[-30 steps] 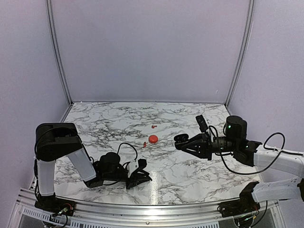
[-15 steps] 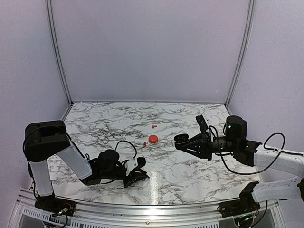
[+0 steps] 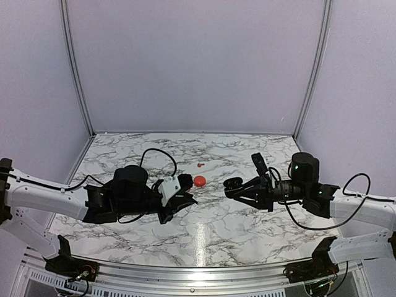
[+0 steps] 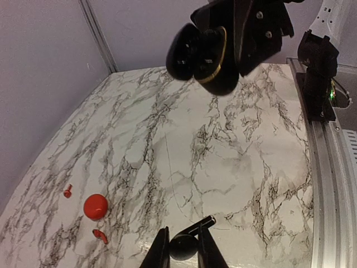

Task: Insert the wireless bluetooth earbuds into the charging case
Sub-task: Pick up the left earbud from the center of the board.

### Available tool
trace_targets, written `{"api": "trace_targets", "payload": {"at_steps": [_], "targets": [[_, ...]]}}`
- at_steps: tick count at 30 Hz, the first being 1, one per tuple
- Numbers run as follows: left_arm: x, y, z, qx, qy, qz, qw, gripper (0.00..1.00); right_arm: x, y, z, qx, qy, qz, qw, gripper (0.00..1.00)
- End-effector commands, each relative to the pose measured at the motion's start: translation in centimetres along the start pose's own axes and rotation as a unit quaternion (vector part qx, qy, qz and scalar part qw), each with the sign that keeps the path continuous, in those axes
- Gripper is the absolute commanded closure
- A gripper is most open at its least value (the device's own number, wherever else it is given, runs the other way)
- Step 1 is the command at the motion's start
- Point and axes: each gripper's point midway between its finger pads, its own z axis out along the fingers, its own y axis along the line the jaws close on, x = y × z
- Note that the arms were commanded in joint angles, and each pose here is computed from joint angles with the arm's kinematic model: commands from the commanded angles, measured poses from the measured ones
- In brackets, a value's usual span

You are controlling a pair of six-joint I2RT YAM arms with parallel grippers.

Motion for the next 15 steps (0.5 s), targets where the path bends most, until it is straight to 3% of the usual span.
{"api": "trace_targets", "payload": {"at_steps": [1,15], "targets": [[-1.6,1.7,-2.2,-0.064,0.071,0.046,0.994,0.92,-1.5,1.1,1.0,0.005,-0.01,-0.047,0.999,1.0],[-7.3,-0.6,-4.1,-0.071,0.104,0.132,0.983,0.92,-1.4,3.6,1.5,-0.017,-0.039,-0.144,0.989,1.0]]}}
